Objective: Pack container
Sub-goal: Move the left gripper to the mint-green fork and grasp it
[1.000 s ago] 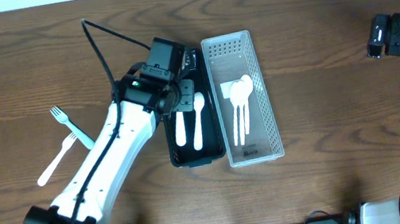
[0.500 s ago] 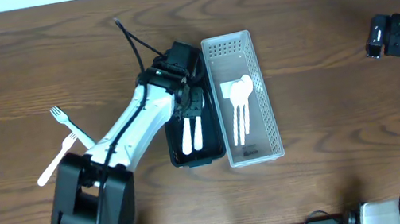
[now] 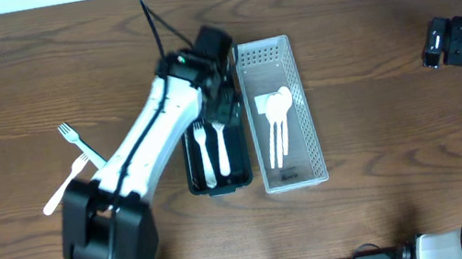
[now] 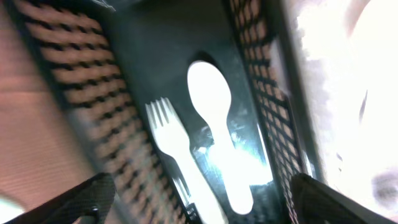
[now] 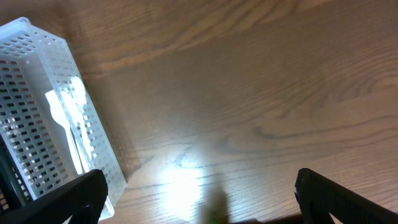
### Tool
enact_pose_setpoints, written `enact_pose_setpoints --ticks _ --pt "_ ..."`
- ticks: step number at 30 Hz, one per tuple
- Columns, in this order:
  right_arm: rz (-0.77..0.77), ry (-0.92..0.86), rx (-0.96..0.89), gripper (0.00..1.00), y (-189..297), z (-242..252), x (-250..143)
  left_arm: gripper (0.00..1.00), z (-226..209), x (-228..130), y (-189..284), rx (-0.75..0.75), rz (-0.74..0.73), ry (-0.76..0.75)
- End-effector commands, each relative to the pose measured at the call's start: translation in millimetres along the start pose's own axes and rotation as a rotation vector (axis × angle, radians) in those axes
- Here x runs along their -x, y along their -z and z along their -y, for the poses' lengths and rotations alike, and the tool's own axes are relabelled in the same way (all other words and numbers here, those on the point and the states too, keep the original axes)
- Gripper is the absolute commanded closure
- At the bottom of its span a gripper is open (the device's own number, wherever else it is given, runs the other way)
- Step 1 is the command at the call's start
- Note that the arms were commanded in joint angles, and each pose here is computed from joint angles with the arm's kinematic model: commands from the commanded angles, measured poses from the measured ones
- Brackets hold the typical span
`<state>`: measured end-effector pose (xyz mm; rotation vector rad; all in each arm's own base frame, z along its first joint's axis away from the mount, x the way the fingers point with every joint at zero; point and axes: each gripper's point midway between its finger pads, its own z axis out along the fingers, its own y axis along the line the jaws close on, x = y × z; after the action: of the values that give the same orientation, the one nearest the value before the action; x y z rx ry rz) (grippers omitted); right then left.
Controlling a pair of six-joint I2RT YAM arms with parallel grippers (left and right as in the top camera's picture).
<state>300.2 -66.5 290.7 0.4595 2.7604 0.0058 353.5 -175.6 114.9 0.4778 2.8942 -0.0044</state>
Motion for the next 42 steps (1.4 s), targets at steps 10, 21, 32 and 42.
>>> enact_pose_setpoints --ticks 10,21,32,42 --pt "0.0 -0.014 0.001 0.01 0 2 1 0.02 -164 -4 151 0.264 0.298 0.57" --pt "-0.003 -0.014 0.001 0.01 0 2 0 0.02 -287 -89 105 0.202 0.103 1.16" --pt "-0.006 -0.005 0.001 0.01 0 2 -1 0.02 -314 -90 13 0.198 -0.085 1.18" --pt "-0.015 0.005 -0.001 0.01 0 2 -3 0.02 -321 -93 -62 0.187 -0.198 1.173"
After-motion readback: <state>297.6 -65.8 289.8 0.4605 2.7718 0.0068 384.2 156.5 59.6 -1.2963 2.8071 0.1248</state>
